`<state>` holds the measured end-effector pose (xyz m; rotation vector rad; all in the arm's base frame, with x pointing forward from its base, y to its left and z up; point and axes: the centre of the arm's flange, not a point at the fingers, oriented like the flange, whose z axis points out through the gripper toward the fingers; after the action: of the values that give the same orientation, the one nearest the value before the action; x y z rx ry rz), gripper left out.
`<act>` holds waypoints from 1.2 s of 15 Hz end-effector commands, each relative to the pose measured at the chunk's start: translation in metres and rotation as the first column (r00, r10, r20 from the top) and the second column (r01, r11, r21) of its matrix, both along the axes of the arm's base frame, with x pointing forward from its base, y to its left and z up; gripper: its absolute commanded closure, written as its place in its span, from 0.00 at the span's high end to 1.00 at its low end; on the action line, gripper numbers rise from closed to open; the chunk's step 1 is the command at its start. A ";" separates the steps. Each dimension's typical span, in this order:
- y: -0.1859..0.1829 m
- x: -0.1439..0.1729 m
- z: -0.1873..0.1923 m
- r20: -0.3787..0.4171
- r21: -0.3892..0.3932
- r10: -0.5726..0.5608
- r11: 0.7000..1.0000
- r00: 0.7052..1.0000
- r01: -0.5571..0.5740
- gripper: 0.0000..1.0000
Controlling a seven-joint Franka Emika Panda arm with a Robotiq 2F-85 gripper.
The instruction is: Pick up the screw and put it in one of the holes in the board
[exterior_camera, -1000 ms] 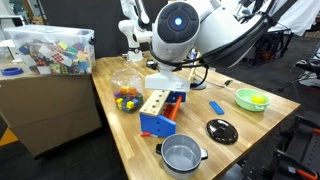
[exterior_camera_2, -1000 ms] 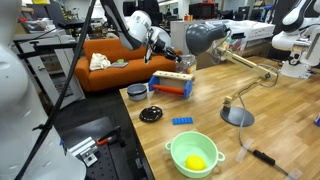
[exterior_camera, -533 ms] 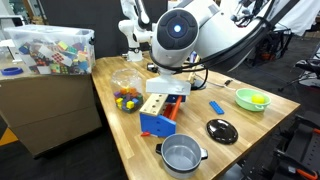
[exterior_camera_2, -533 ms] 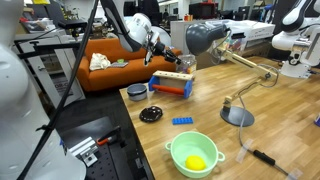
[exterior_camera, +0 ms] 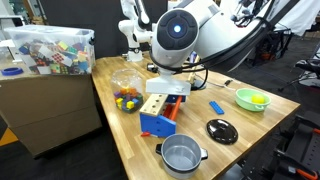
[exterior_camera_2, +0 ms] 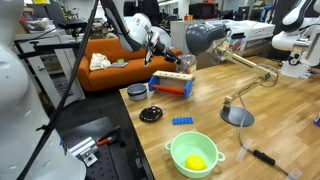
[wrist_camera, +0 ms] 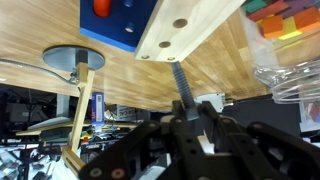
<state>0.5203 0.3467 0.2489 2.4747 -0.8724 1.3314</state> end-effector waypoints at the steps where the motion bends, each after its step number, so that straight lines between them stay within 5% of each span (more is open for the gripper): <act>1: -0.001 0.001 0.001 0.006 -0.010 0.015 1.000 1.000 -0.015 0.06; 18: 0.010 -0.009 -0.032 0.003 -0.031 0.106 0.994 0.994 -0.106 0.06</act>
<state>0.5095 0.3585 0.2217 2.5068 -0.7248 1.3537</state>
